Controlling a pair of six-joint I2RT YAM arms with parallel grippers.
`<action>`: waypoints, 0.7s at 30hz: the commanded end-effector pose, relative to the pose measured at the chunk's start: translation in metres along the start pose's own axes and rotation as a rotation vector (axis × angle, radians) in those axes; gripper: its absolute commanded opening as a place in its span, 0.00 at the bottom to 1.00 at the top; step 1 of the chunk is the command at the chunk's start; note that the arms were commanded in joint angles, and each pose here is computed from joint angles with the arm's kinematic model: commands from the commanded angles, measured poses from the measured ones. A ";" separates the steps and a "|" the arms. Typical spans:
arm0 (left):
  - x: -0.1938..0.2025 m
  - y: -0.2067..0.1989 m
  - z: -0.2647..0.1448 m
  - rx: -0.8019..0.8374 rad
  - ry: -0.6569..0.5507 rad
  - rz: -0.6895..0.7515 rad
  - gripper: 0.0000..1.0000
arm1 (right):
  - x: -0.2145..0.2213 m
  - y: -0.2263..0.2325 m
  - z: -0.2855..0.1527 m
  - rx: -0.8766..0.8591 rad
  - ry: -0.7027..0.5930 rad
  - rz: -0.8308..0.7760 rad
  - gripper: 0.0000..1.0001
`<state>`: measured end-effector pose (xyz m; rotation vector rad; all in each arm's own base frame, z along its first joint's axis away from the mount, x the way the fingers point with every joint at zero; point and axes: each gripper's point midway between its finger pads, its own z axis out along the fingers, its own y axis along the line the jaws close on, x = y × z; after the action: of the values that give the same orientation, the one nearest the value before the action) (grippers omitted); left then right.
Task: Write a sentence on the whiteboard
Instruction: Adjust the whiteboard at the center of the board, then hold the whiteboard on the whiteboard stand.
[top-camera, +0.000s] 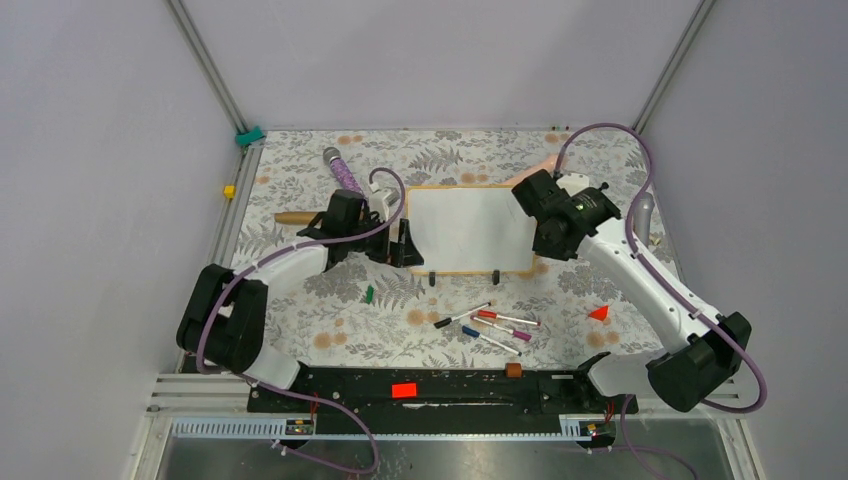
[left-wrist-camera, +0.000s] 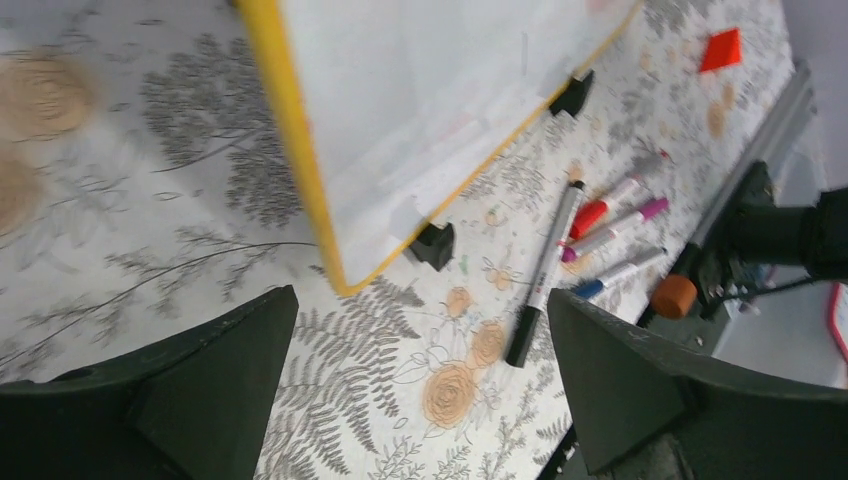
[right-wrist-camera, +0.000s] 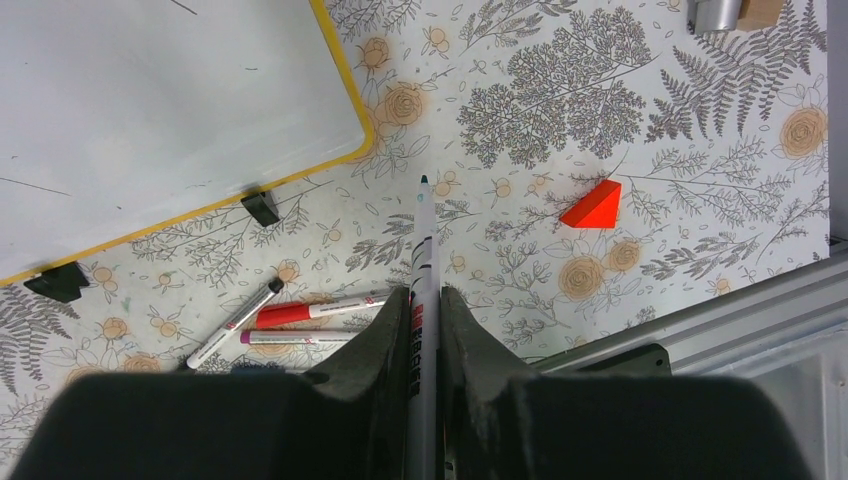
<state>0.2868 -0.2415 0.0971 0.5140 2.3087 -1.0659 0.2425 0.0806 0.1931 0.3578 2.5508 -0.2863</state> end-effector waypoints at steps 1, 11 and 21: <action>-0.019 0.018 -0.023 -0.167 -0.108 -0.009 0.99 | -0.017 -0.008 -0.014 -0.012 -0.075 0.046 0.00; -0.051 -0.004 -0.090 -0.276 -0.339 0.013 0.99 | -0.027 -0.017 -0.027 -0.030 -0.129 0.036 0.00; -0.088 -0.056 -0.151 -0.237 -0.513 0.160 0.99 | -0.038 -0.012 -0.039 -0.087 -0.169 0.046 0.00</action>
<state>0.2759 -0.1731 0.2328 0.2716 1.9267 -0.7574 0.2430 0.0737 0.2247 0.3336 2.4523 -0.2219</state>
